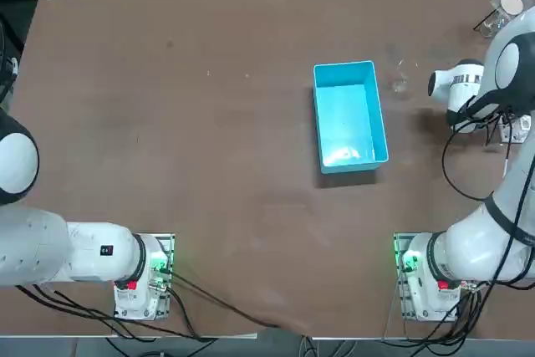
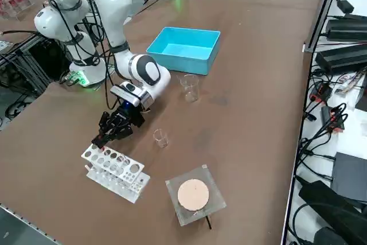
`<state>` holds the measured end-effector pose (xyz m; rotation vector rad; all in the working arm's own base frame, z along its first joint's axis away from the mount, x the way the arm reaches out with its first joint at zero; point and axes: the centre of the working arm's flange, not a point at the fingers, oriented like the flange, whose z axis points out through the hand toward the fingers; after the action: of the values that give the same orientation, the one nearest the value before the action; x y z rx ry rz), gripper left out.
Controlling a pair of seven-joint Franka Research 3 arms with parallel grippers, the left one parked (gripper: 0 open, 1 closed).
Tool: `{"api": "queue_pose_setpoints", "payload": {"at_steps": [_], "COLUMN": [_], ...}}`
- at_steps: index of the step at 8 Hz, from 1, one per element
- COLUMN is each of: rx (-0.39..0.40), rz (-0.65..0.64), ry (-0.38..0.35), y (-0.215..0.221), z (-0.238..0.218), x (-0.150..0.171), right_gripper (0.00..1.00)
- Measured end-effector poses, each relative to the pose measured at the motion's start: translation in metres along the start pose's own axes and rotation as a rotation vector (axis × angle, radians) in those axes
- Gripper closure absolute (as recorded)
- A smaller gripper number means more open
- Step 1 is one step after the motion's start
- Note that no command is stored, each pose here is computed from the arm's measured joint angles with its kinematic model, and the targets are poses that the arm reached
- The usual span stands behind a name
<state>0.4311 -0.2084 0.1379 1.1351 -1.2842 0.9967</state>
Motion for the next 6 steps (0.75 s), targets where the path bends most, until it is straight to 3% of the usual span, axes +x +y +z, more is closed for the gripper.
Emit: {"api": "queue_pose_setpoints", "payload": {"at_steps": [6], "rx": [0.001], "rz": [0.007], "ry": [0.001], "y": [-0.0029], "z": [0.0008], "x": [0.0020], "right_gripper": [0.97]}}
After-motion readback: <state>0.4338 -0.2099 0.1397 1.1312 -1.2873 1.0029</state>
